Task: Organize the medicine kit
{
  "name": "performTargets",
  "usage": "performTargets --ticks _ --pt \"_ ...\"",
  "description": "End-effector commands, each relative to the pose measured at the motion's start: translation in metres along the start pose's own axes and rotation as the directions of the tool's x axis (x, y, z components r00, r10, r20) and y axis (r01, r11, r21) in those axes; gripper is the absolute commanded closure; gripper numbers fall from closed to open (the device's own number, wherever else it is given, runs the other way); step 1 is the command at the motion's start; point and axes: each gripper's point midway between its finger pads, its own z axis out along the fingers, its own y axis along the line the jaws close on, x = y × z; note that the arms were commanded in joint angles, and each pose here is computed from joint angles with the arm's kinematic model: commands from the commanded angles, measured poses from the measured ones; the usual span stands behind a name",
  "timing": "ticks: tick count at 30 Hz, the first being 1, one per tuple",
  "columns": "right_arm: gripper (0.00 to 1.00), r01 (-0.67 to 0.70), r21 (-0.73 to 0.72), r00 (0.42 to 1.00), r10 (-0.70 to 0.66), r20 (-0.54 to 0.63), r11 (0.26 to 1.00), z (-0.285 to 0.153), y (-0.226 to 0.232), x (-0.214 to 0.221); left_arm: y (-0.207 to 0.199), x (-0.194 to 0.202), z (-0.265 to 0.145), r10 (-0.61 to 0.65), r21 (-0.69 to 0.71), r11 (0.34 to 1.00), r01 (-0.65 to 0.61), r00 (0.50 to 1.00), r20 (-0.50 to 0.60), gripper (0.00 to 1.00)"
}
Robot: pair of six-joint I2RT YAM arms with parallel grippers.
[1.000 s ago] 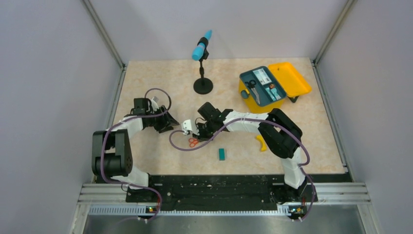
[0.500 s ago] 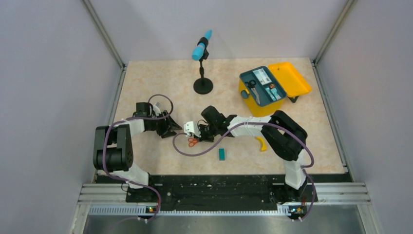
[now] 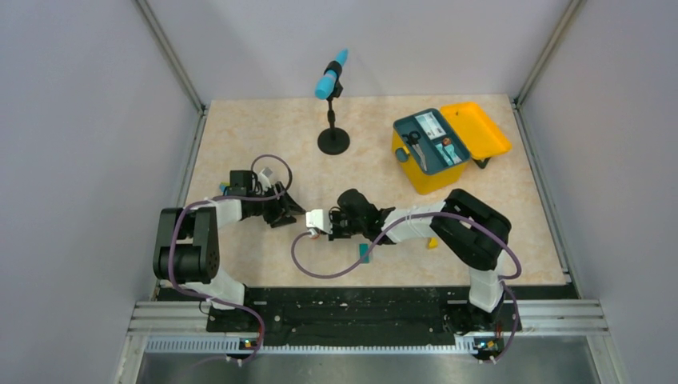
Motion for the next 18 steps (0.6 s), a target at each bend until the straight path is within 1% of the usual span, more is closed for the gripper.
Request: performTargets --ticks 1,2,3,5,7,10,13,16,18 --pt "1.0 -0.159 -0.117 0.94 0.114 -0.321 0.98 -0.016 0.061 0.089 0.019 0.01 0.004 -0.001 -0.072 0.997 -0.001 1.0 -0.024 0.41" --pt "1.0 -0.175 -0.127 0.943 0.13 -0.305 0.976 -0.017 0.059 0.081 0.019 0.01 0.003 0.001 -0.077 0.997 -0.002 1.0 -0.021 0.43" --pt "0.97 -0.199 -0.144 0.945 0.151 -0.29 0.969 -0.019 0.056 0.07 0.016 0.007 0.0 0.009 -0.077 0.997 -0.01 1.0 -0.013 0.44" --pt "0.85 -0.249 -0.181 0.948 0.201 -0.248 0.951 -0.024 0.046 0.047 0.008 0.001 -0.006 0.022 -0.084 0.996 -0.022 1.0 0.001 0.46" --pt "0.8 -0.282 -0.235 0.95 0.237 -0.203 0.93 -0.028 0.038 0.024 -0.001 -0.005 -0.015 0.048 -0.08 0.996 -0.048 0.999 -0.001 0.46" --pt "0.74 -0.256 -0.308 0.963 0.215 -0.16 0.916 -0.029 0.033 0.001 -0.013 -0.02 -0.027 0.076 -0.074 0.995 -0.073 0.996 0.04 0.47" --pt "0.68 -0.239 -0.353 0.968 0.195 -0.155 0.905 -0.024 0.033 -0.003 -0.019 -0.034 -0.039 0.059 -0.069 0.996 -0.053 0.994 0.088 0.47" --pt "0.64 -0.232 -0.401 0.97 0.178 -0.166 0.886 -0.016 0.038 -0.003 -0.023 -0.045 -0.053 0.038 -0.062 0.998 -0.03 0.991 0.13 0.47" --pt "0.62 -0.208 -0.41 0.976 0.158 -0.153 0.888 -0.014 0.035 -0.008 -0.021 -0.052 -0.064 0.017 -0.065 0.998 -0.007 0.988 0.154 0.47"
